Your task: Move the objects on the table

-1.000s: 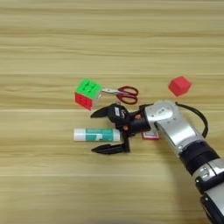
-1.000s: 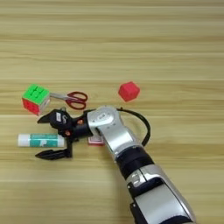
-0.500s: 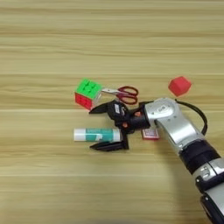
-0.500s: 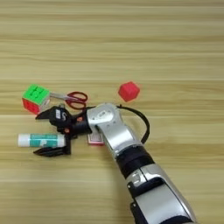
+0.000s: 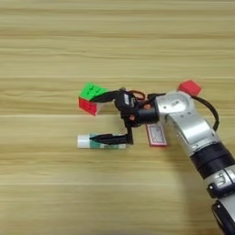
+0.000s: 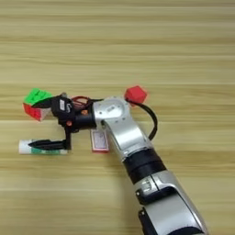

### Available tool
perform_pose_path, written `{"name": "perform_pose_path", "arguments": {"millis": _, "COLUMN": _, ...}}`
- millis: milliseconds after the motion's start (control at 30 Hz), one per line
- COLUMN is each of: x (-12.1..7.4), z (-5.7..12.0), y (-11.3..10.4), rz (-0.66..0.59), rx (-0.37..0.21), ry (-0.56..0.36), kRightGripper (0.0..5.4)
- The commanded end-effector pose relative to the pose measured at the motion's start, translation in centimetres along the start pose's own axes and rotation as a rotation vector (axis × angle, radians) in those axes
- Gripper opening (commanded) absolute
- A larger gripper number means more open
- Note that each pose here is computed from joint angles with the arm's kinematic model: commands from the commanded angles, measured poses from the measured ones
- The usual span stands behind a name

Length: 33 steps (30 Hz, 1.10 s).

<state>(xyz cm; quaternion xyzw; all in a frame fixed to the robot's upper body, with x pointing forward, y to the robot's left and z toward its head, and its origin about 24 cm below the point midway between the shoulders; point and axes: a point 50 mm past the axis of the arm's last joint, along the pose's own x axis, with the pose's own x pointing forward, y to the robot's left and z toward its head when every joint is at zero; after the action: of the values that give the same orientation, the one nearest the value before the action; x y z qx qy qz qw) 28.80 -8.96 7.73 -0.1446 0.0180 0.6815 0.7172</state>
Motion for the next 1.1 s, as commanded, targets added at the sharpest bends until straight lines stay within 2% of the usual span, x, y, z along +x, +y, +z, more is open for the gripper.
{"name": "perform_pose_path", "arguments": {"millis": 33, "x": -0.2, "z": 4.0, "y": -2.2, "rz": -0.103, "rx": -0.124, "ry": -0.101, "kRightGripper": 5.37}}
{"name": "perform_pose_path", "arguments": {"millis": 200, "x": 0.1, "z": 4.8, "y": -3.0, "rz": -0.207, "rx": -0.099, "ry": -0.154, "kRightGripper": 5.37}}
{"name": "perform_pose_path", "arguments": {"millis": 567, "x": 0.7, "z": 4.9, "y": -4.0, "rz": -0.38, "rx": -0.065, "ry": -0.147, "kRightGripper": 5.37}}
{"name": "perform_pose_path", "arguments": {"millis": 1100, "x": 2.1, "z": 2.3, "y": -4.9, "rz": -0.447, "rx": -0.03, "ry": -0.039, "kRightGripper": 5.37}}
